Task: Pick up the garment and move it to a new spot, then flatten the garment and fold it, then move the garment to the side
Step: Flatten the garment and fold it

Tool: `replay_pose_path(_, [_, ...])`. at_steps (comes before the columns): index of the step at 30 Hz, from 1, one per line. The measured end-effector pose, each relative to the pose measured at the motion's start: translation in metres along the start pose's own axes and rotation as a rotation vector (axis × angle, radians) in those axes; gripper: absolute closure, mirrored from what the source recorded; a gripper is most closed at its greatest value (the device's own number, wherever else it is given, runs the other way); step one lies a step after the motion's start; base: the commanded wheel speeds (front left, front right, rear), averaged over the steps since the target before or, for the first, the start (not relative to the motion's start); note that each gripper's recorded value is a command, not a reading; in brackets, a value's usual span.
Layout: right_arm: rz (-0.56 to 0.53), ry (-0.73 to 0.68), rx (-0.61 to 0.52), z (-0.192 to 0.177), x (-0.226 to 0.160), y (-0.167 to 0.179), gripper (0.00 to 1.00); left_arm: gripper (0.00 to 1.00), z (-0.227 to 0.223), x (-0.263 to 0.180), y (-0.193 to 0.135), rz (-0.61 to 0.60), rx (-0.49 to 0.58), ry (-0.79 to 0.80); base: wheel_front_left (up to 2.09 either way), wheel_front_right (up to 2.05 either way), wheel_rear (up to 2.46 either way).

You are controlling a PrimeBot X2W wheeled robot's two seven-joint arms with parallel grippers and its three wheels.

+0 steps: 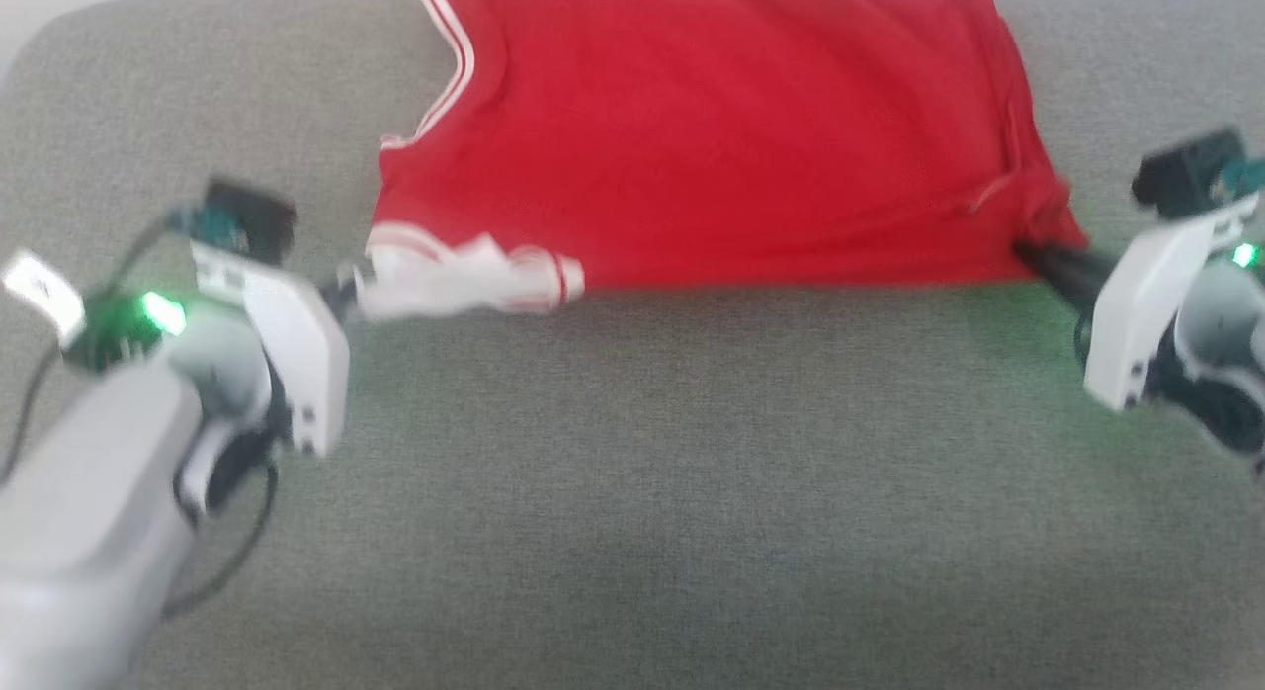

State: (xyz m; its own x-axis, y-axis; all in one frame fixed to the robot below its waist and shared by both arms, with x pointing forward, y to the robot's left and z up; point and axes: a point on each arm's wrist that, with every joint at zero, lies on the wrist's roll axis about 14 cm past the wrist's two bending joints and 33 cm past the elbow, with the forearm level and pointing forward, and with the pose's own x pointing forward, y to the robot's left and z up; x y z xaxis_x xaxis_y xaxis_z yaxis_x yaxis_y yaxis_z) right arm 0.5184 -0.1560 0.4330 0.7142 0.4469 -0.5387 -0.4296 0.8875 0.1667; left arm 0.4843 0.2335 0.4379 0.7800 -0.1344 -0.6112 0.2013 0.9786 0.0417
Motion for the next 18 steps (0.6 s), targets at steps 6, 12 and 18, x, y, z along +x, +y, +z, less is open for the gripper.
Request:
replay_pose_path(6, [0.021,0.076,0.032,-0.046,-0.025,0.005,1.00,1.00,-0.049,-0.033,-0.022,-0.005,-0.056,0.106,0.00,0.00,0.00])
replay_pose_path(12, [0.069,0.164,0.066,-0.083,-0.045,0.021,1.00,1.00,-0.082,-0.061,-0.037,0.001,-0.121,0.189,0.00,0.00,0.00])
replay_pose_path(18, [0.104,0.233,0.097,-0.111,-0.069,0.033,1.00,1.00,-0.119,-0.087,-0.059,-0.025,-0.171,0.292,0.00,0.00,0.00])
